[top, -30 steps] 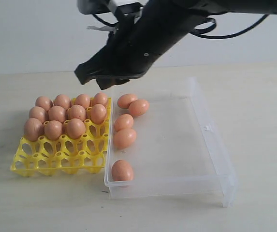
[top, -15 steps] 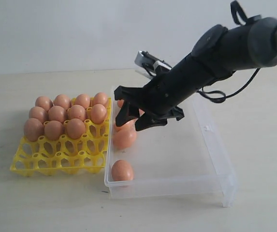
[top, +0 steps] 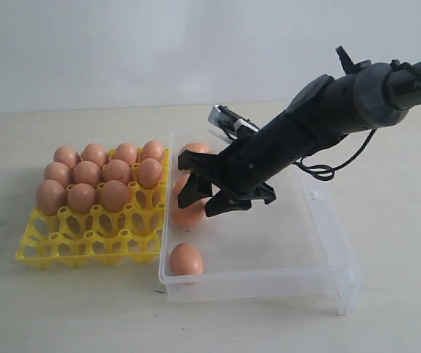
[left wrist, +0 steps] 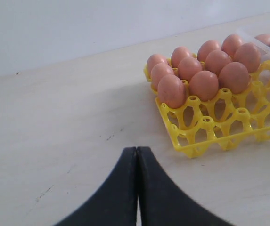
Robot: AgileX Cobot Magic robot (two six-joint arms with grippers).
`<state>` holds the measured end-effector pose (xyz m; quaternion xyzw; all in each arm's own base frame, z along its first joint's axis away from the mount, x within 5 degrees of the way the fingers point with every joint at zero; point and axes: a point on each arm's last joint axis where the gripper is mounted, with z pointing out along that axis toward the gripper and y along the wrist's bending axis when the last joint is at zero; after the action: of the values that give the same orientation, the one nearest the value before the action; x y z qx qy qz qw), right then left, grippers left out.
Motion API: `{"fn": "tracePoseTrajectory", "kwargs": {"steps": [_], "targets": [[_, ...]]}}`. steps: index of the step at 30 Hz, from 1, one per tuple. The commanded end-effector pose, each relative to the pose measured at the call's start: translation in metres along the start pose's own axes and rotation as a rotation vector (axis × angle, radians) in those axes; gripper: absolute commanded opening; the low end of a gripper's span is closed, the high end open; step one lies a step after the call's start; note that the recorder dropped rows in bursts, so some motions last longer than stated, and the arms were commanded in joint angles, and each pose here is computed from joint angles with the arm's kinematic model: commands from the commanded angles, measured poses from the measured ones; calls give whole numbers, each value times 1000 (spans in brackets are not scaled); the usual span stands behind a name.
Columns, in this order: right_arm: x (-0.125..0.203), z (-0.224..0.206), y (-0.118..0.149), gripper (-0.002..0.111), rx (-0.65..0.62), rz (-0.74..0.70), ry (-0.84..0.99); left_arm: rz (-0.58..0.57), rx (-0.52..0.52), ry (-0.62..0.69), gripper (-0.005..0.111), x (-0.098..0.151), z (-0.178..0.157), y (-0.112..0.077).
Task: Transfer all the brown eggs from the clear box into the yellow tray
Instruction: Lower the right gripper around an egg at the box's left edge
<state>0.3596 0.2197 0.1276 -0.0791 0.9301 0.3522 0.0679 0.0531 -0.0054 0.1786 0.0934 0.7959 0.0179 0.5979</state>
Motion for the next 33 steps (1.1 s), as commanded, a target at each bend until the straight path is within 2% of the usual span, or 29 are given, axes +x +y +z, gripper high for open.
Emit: {"fn": "tracePoseTrajectory", "kwargs": {"steps": [1, 4, 9, 33], "targets": [[-8, -3, -7, 53, -2, 47, -72, 0, 2, -16, 0, -2, -1, 0], [-8, 8, -14, 53, -22, 93, -73, 0, 2, -16, 0, -2, -1, 0], [-9, 17, -25, 53, 17, 99, -87, 0, 2, -16, 0, -2, -1, 0], [-6, 18, -23, 53, 2, 63, -63, 0, 2, -16, 0, -2, -1, 0]]}}
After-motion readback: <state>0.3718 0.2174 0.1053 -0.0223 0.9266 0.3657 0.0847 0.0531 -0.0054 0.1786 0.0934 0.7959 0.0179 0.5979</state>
